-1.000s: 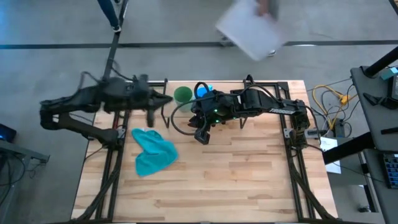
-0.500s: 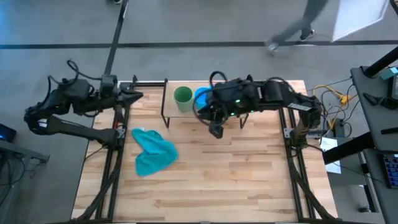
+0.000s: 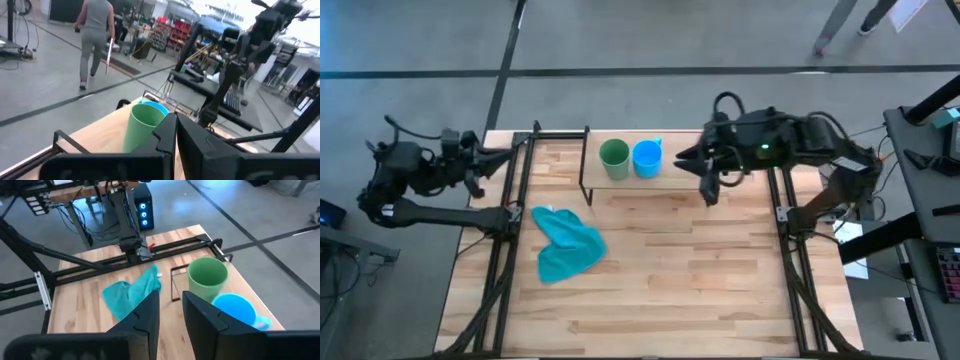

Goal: Stack small to large cups/mugs on shelf
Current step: Return to Home Position

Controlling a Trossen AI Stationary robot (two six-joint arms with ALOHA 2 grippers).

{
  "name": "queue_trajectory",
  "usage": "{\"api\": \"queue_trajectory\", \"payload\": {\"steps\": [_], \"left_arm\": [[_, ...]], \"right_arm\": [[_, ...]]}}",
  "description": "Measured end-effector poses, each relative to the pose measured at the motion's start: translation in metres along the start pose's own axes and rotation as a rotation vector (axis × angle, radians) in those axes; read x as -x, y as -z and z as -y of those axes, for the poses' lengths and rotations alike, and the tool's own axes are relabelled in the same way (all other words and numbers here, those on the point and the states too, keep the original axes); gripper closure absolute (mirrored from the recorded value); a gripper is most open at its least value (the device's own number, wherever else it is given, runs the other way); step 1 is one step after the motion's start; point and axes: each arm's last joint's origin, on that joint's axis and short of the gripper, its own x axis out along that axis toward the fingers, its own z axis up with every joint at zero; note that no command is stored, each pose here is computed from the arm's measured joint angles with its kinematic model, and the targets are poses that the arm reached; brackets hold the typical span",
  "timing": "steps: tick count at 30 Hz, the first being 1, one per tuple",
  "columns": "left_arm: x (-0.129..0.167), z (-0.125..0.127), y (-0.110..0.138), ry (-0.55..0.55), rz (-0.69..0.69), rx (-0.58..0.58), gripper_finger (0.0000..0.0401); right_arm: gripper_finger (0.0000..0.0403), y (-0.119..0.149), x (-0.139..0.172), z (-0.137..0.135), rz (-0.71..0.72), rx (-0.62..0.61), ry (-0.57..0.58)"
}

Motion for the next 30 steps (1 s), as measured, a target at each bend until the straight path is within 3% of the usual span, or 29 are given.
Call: {"api": "queue_trajectory", "payload": {"steps": [9,17,23,30], "left_arm": [[0.026,-0.018,0.015,0.015,0.076,0.031,0.0401],[0.042,-0.033,0.03,-0.041,0.135,0.019,0.0401],[0.041,-0.046,0.061,-0.084,0.077,-0.01,0.0401],[0.02,-0.048,0.088,-0.129,-0.021,-0.06,0.0401]], "right_arm": [[0.0327,0.042,0.028,0.016,0.148,-0.013,-0.041],[0.0331,0.1,0.024,0.028,0.291,-0.069,-0.122],[0.0323,0.139,0.013,0.033,0.352,-0.067,-0.181],[0.0325,0.18,-0.003,0.038,0.343,-0.068,-0.187]]}}
